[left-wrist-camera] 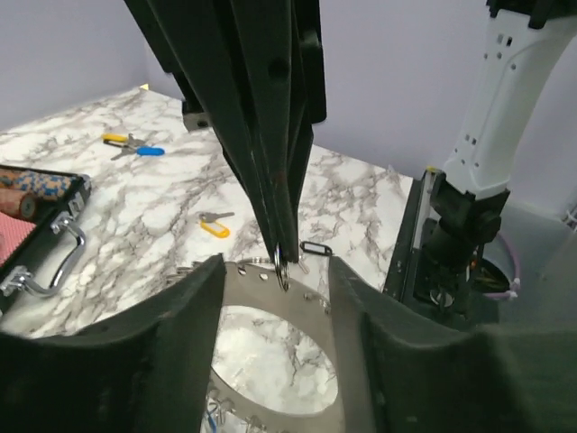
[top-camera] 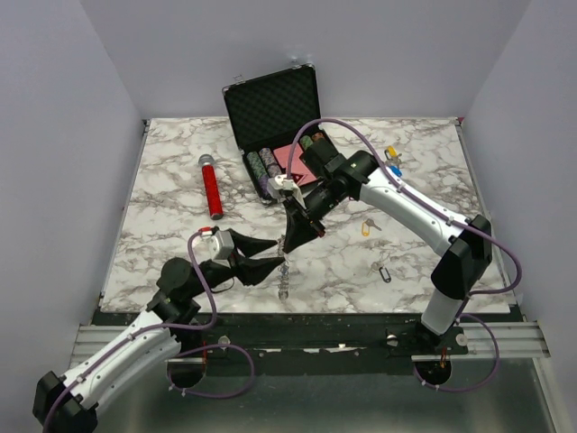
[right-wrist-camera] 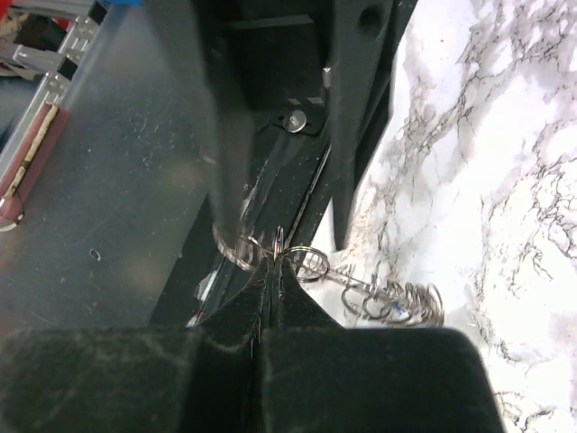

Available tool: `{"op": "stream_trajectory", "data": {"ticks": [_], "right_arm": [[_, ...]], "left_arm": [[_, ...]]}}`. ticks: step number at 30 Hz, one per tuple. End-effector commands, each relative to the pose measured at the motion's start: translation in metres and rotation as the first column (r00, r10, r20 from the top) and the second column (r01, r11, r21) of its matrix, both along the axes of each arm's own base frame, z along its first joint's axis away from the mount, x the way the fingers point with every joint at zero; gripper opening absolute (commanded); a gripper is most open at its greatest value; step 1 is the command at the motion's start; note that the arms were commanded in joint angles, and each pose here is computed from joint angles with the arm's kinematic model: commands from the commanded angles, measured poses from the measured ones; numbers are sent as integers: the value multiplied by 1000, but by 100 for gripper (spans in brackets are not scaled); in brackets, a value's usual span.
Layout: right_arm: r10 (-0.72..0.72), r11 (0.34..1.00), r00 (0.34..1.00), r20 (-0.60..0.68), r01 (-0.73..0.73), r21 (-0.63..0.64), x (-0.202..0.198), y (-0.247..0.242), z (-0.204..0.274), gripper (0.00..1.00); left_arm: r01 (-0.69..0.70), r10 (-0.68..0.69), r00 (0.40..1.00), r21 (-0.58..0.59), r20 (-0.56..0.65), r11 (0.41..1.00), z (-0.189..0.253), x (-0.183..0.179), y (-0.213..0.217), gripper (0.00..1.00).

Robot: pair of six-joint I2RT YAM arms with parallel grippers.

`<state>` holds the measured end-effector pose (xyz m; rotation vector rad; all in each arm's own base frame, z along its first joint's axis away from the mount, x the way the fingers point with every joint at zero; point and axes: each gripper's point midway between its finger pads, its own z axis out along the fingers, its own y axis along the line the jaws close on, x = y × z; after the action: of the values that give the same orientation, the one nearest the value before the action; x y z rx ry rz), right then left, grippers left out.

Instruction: Put the keys on the keyring

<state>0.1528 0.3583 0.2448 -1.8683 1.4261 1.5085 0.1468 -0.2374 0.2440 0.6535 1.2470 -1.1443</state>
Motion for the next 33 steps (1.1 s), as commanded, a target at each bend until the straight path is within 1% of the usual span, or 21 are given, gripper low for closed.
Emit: {"op": "stream_trajectory", "data": {"ticks": [1, 4, 7, 9, 14, 17, 22, 26, 31, 33], "right_arm": [[-3, 997, 1000, 31, 5, -72, -1, -2, -4, 1], [-2, 994, 998, 60, 9, -109, 2, -5, -10, 1], [3, 992, 998, 61, 5, -124, 2, -6, -11, 1], [5, 991, 998, 64, 4, -132, 2, -6, -13, 1], [0, 988, 997, 73, 11, -151, 3, -8, -15, 0], [0, 988, 997, 74, 12, -157, 4, -8, -16, 1], [5, 986, 998, 70, 7, -167, 4, -8, -19, 1], [7, 986, 998, 66, 4, -169, 3, -7, -20, 1], [7, 986, 998, 68, 5, -167, 3, -8, -19, 1], [7, 986, 998, 66, 4, -169, 3, -8, -19, 1]], "left_arm": [[-88, 77, 995, 169, 69, 982, 7, 7, 14, 63], [-67, 47, 995, 256, 85, 964, 8, 2, 16, 64], [-24, -2, 997, 333, 79, 942, 3, -1, 13, 64], [1, -37, 995, 373, 87, 928, 2, -1, 9, 64], [61, -111, 990, 437, 90, 898, -1, -3, 2, 60], [87, -141, 987, 462, 83, 883, -3, -1, -3, 57], [116, -174, 981, 474, 81, 873, 1, 1, -9, 51], [144, -194, 979, 479, 58, 866, -1, 1, -13, 43], [171, -214, 976, 480, 37, 861, -3, -2, -15, 30], [179, -218, 976, 482, 27, 858, -5, -3, -16, 29]]}}
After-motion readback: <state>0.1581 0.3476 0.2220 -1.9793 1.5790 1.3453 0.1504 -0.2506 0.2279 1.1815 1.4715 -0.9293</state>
